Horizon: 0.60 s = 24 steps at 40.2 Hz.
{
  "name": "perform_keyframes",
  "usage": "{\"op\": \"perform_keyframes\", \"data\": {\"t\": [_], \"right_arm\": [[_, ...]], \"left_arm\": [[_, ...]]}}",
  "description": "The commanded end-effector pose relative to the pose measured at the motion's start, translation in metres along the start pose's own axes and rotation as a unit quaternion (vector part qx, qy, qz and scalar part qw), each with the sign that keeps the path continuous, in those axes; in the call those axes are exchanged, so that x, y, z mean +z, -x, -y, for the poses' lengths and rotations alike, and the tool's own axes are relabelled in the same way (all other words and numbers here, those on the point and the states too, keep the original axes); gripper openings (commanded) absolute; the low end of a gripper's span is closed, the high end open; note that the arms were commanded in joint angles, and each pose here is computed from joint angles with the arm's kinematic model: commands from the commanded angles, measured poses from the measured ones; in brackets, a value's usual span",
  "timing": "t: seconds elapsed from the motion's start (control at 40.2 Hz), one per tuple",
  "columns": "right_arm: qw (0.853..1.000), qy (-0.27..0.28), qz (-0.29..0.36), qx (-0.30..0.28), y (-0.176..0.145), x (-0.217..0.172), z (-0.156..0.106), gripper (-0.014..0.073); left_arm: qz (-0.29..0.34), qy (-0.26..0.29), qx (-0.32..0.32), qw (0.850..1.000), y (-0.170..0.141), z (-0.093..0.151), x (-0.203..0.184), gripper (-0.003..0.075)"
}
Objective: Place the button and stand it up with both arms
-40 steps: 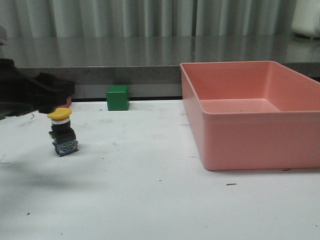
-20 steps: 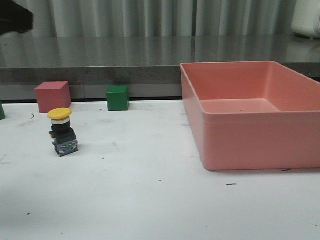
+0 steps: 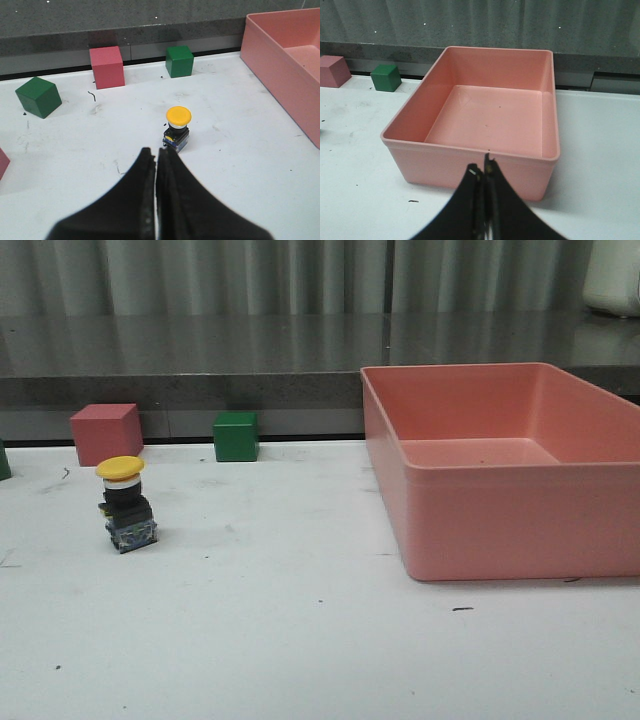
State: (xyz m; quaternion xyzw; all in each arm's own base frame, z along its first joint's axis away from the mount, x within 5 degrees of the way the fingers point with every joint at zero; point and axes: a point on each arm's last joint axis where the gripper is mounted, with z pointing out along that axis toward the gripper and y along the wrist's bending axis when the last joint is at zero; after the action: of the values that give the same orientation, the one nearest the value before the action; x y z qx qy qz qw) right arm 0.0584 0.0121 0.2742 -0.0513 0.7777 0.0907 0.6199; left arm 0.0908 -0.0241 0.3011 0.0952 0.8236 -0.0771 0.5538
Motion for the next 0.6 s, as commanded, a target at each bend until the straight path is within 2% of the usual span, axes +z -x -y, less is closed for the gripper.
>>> {"op": "perform_keyframes", "data": {"t": [0.0, 0.199, 0.348, 0.572], "right_arm": [[0.999, 0.002, 0.052, -0.007, 0.016, -0.003, -0.001, -0.0066], [0.999, 0.002, 0.052, -0.007, 0.016, -0.003, -0.001, -0.0066], [0.999, 0.002, 0.052, -0.007, 0.016, -0.003, -0.001, -0.0066], [0.999, 0.002, 0.052, -0.007, 0.016, -0.003, -0.001, -0.0066]], "left_arm": [[0.069, -0.005, -0.013, 0.998, 0.01, -0.001, -0.023, -0.002], [0.166, -0.011, -0.019, 0.986, 0.005, -0.003, -0.064, -0.002], [0.247, -0.018, -0.021, 0.969, -0.004, -0.004, -0.086, -0.002], [0.304, -0.024, -0.021, 0.952, -0.006, -0.003, -0.094, -0.002]]}}
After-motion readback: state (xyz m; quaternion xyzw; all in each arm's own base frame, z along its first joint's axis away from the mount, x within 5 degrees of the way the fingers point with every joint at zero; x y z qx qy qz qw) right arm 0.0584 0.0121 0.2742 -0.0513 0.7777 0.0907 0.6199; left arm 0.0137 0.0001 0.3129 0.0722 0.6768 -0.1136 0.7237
